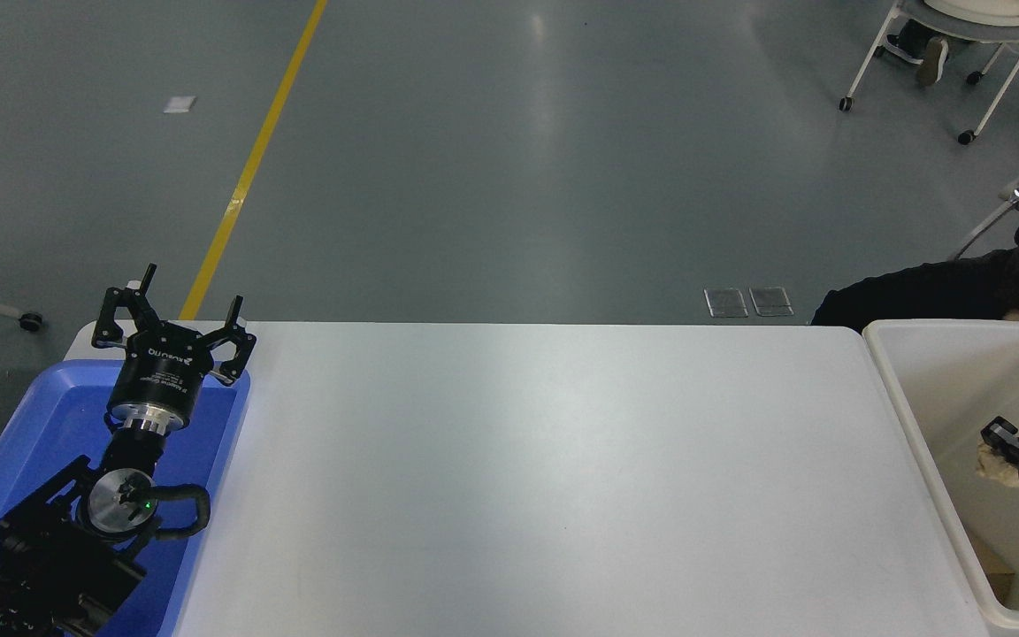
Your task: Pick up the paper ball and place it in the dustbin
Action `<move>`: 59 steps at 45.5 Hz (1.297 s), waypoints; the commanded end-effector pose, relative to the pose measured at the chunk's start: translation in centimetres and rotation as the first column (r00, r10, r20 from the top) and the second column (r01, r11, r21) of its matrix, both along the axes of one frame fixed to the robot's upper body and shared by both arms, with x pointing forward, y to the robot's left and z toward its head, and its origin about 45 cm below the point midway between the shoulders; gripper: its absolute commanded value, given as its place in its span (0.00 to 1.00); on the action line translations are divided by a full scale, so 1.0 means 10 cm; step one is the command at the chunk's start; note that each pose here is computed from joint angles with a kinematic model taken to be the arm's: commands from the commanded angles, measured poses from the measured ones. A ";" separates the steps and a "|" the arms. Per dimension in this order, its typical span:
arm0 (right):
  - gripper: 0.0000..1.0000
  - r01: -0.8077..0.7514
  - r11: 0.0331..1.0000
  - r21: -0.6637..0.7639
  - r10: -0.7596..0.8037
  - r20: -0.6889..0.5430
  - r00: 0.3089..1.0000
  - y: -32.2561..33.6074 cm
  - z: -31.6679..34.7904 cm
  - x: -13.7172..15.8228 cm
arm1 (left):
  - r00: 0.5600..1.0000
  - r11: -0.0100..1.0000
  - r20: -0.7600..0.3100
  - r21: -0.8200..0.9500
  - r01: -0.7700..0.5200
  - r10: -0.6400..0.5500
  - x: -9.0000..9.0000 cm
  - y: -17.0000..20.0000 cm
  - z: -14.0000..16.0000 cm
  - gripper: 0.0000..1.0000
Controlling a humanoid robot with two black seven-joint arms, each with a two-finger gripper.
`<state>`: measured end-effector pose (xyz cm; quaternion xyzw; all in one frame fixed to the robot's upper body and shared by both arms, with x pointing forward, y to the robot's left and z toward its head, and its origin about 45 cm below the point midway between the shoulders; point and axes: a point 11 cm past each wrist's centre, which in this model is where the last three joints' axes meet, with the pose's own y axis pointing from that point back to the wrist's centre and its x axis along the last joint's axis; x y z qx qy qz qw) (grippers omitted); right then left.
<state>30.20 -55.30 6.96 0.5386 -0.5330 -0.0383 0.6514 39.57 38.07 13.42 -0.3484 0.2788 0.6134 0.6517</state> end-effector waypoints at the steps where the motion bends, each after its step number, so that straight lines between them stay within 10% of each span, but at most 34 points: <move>1: 1.00 0.009 1.000 -0.002 -0.008 0.010 1.000 0.03 -0.04 -0.01 | 1.000 1.000 0.001 0.000 0.000 0.000 0.00 0.00 0.00 1.00; 25: 1.00 -0.257 0.959 -0.123 0.254 -0.038 0.966 0.05 1.22 0.75 | 1.000 1.000 0.002 0.001 0.006 -0.006 0.01 -0.01 0.01 1.00; 49: 1.00 -0.711 0.634 0.304 0.764 -0.386 0.517 2.18 2.84 0.68 | 1.000 1.000 -0.002 0.002 0.004 -0.004 0.00 -0.01 0.00 1.00; 59: 1.00 -0.709 0.584 0.395 0.809 -0.355 0.469 2.96 3.02 0.58 | 1.000 1.000 -0.001 0.000 0.000 0.000 0.00 0.00 0.00 1.00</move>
